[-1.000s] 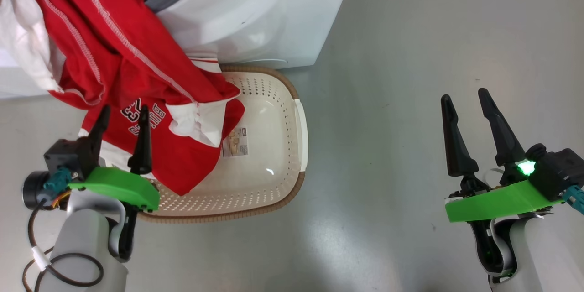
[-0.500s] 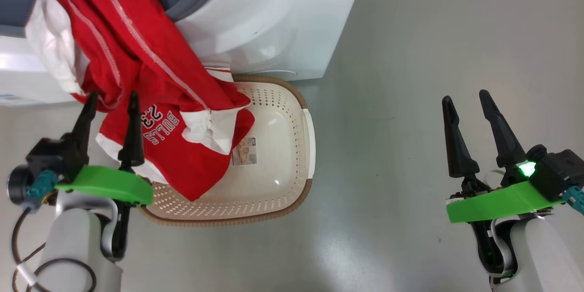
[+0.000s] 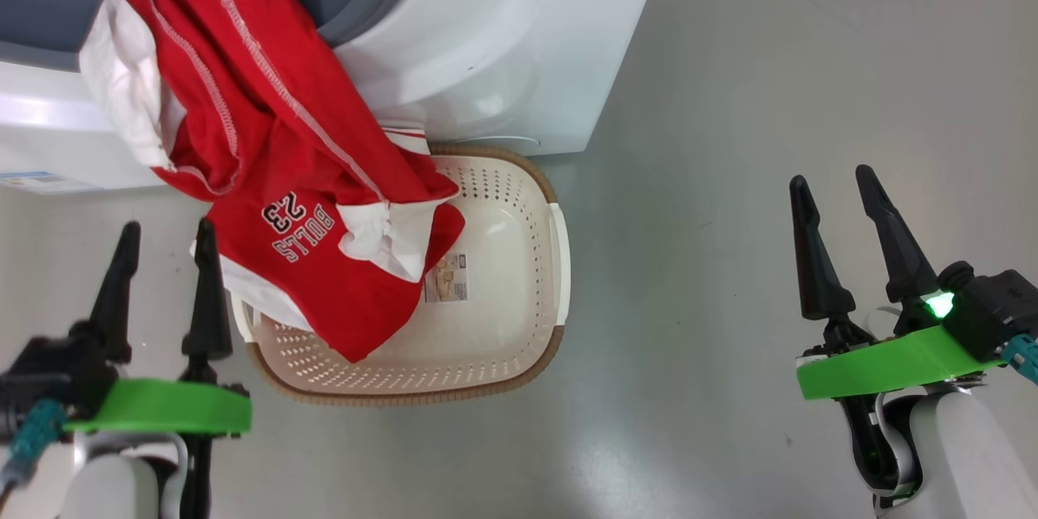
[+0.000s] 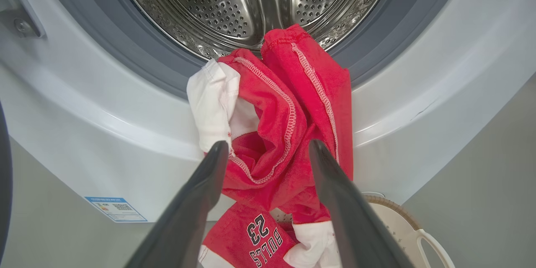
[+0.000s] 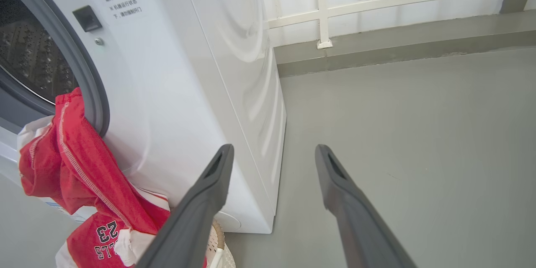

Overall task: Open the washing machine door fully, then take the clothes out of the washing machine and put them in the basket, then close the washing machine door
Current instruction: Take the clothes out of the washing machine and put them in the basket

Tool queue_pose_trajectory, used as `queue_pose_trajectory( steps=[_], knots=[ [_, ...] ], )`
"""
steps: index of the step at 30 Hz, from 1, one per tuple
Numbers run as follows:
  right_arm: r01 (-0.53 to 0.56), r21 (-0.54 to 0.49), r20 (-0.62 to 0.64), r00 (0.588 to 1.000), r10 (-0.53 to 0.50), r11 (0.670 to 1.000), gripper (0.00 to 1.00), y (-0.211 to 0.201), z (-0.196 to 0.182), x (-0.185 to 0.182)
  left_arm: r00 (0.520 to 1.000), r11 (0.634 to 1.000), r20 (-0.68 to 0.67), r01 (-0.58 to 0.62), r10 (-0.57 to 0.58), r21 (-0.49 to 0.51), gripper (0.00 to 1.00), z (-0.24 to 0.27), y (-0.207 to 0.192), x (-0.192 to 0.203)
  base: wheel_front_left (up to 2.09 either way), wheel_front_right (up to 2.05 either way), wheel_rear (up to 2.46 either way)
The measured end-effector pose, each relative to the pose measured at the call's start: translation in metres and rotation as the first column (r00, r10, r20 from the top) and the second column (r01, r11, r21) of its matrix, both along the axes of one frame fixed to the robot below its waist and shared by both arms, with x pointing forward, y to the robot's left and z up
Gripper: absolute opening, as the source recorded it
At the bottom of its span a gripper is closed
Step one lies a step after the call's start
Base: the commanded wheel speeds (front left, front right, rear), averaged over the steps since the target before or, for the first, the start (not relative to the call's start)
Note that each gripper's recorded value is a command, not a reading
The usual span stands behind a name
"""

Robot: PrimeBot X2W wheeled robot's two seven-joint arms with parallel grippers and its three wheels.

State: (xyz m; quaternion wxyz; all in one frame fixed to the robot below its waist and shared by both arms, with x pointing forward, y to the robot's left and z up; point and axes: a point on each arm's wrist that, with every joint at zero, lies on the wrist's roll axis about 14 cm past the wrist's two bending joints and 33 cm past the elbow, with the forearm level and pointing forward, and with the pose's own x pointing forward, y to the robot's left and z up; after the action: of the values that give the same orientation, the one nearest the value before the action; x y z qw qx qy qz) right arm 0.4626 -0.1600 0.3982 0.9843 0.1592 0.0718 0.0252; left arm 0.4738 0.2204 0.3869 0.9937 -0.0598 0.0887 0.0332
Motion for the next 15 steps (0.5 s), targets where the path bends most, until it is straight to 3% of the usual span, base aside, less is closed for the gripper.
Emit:
queue_pose_trajectory(
  steps=[15],
  knots=[
    [-0.003, 0.002, -0.011, 1.000, 0.003, 1.000, 1.00, 0.002, -0.006, 0.002, 0.999, 0.999, 0.035, -0.038, 0.039, -0.019, 1.00, 0.011, 0.005, -0.015, 0.00, 0.00, 0.00]
  ],
)
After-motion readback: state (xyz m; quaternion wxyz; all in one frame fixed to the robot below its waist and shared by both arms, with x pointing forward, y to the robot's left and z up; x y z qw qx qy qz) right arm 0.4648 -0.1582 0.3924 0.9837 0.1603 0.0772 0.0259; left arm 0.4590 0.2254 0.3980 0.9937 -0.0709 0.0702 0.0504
